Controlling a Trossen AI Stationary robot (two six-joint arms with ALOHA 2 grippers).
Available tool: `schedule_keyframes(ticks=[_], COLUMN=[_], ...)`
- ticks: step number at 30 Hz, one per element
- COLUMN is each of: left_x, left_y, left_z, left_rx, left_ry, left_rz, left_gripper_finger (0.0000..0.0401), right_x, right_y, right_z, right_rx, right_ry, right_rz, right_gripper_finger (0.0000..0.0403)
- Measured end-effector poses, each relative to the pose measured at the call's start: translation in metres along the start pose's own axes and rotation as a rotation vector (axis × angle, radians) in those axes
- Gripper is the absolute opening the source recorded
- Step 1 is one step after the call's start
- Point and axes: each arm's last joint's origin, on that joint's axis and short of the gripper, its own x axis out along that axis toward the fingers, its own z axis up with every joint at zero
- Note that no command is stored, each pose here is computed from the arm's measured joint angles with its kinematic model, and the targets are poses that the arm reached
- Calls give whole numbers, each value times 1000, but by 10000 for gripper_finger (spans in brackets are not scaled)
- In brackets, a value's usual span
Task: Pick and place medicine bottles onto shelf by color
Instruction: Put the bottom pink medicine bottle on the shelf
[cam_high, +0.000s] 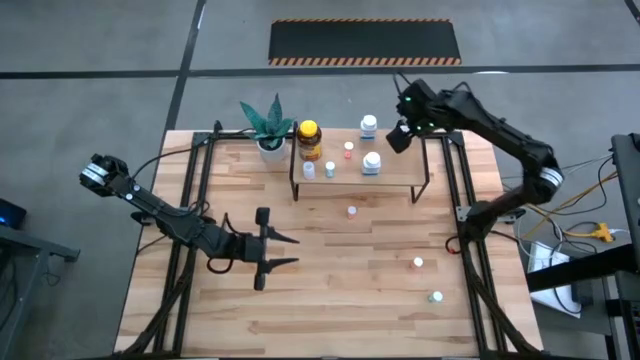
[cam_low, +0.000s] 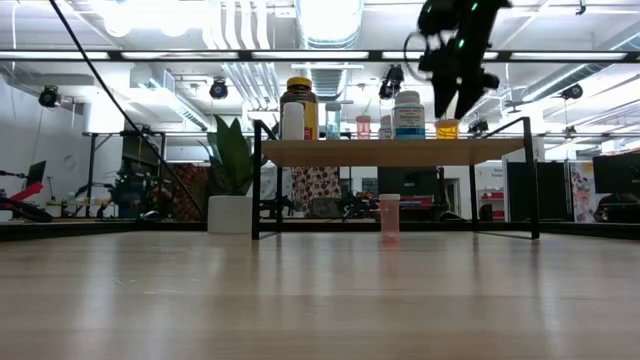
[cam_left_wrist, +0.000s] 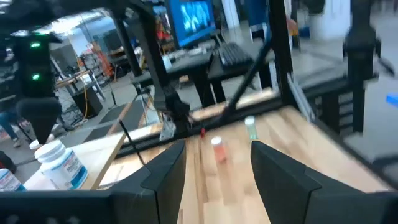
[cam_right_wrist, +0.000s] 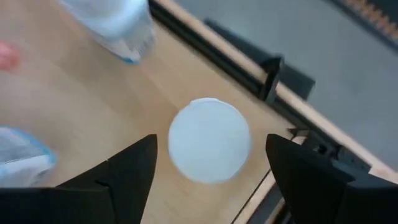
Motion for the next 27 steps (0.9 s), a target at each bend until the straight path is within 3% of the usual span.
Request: schedule_keyframes(ticks=[5,10,18,23,27], left_x=[-1,1,10,16,19], left_y=[3,4,-1,-4,-6], left_z=[12,19,18,18,15], left_rx=[-67,-135,-181,-197,-204], left_ry=[-115,-207,-286,-317,-322], left_rz=[28,49,68,75,85], left_gripper_finger=[164,164,164,164,164], right_x=[-41,-57,-54,-45,-35], right_y=[14,36,53,59,64], right_z=[-24,-71,-134,-155,-163], right_rx=[-42,-141,-243,-271,-292], right_ry=[-219,-382,-551,-584,-562], right_rz=[81,218,408,481,461], right_gripper_finger=[278,260,234,223,217])
